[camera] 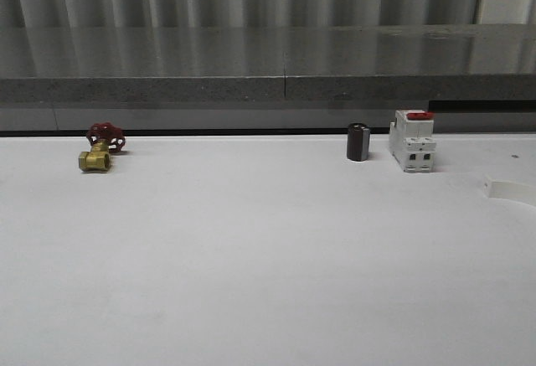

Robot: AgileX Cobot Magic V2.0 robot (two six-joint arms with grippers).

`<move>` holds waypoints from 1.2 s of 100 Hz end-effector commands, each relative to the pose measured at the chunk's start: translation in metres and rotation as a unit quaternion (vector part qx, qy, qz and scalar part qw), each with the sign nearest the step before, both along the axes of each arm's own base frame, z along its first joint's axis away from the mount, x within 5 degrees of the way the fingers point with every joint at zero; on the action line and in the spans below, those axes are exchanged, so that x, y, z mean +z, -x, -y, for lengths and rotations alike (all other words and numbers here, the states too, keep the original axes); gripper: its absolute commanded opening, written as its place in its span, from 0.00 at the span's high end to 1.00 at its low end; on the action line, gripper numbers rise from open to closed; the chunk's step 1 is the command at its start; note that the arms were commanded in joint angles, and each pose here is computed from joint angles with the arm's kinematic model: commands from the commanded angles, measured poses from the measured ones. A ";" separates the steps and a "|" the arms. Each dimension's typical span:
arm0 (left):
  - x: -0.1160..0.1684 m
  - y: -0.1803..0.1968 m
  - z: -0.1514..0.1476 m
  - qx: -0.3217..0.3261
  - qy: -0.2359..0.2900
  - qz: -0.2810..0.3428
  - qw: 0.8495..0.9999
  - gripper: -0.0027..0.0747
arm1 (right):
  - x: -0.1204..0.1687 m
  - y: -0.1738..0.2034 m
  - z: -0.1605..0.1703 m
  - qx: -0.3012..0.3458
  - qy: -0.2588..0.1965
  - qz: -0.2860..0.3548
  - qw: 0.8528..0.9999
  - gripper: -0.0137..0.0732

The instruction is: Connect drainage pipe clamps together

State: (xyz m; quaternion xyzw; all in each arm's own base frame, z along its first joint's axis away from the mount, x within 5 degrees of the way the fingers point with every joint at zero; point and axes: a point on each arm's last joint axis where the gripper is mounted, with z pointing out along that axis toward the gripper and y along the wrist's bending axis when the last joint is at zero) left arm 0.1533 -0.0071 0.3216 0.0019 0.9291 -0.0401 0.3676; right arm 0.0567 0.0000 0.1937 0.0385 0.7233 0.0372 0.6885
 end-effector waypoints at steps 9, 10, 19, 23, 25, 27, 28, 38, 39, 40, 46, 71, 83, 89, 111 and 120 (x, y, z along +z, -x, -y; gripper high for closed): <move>0.005 -0.016 0.001 0.002 0.012 0.014 1.000 0.73 | 0.013 0.002 0.000 0.000 0.007 0.056 0.998 0.98; 0.005 -0.017 0.002 0.002 0.014 0.012 1.000 0.69 | 0.013 0.002 0.000 0.000 0.007 0.056 0.998 0.98; 0.002 -0.021 0.002 0.002 0.017 0.005 1.000 0.38 | 0.013 0.002 0.000 0.000 0.007 0.056 0.998 0.98; 0.000 -0.024 0.002 0.003 0.017 0.001 1.000 0.26 | 0.013 0.002 0.000 0.000 0.007 0.056 0.998 0.98; 0.000 -0.024 0.002 0.003 0.017 0.000 1.000 0.22 | 0.013 0.002 0.000 0.000 0.007 0.056 0.998 0.98; -0.001 -0.025 0.002 0.003 0.017 -0.002 1.000 0.18 | 0.013 0.002 0.000 0.000 0.007 0.056 0.998 0.98; -0.001 -0.026 0.002 0.003 0.017 -0.001 1.000 0.17 | 0.013 0.002 0.000 0.000 0.007 0.056 0.998 0.98; -0.006 -0.034 0.001 0.004 0.010 -0.006 1.000 0.11 | 0.013 0.002 0.000 0.000 0.007 0.056 0.998 0.98; -0.006 -0.035 0.001 0.004 0.009 -0.006 1.000 0.11 | 0.013 0.002 0.000 0.000 0.007 0.056 0.998 0.98; -0.007 -0.035 0.001 0.005 0.009 -0.006 1.000 0.11 | 0.013 0.002 0.000 0.000 0.007 0.056 0.998 0.98; -0.011 -0.045 0.000 0.007 0.005 -0.009 1.000 0.11 | 0.013 0.002 0.000 0.000 0.007 0.056 0.998 0.98; -0.032 -0.107 -0.033 0.056 0.000 -0.084 0.995 0.11 | 0.013 0.002 0.000 0.000 0.007 0.056 0.998 0.98; -0.045 -0.140 -0.052 0.060 -0.008 -0.109 0.992 0.11 | 0.013 0.002 0.000 0.000 0.007 0.056 0.998 0.98; -0.050 -0.156 -0.060 0.056 -0.014 -0.118 0.991 0.11 | 0.013 0.002 0.000 0.000 0.007 0.056 0.998 0.98; -0.084 -0.205 -0.080 0.048 -0.027 -0.151 0.987 0.11 | 0.013 0.002 0.000 0.000 0.007 0.056 0.998 0.98; -0.094 -0.219 -0.083 0.040 -0.031 -0.158 0.986 0.11 | 0.013 0.002 0.000 0.000 0.007 0.056 0.998 0.98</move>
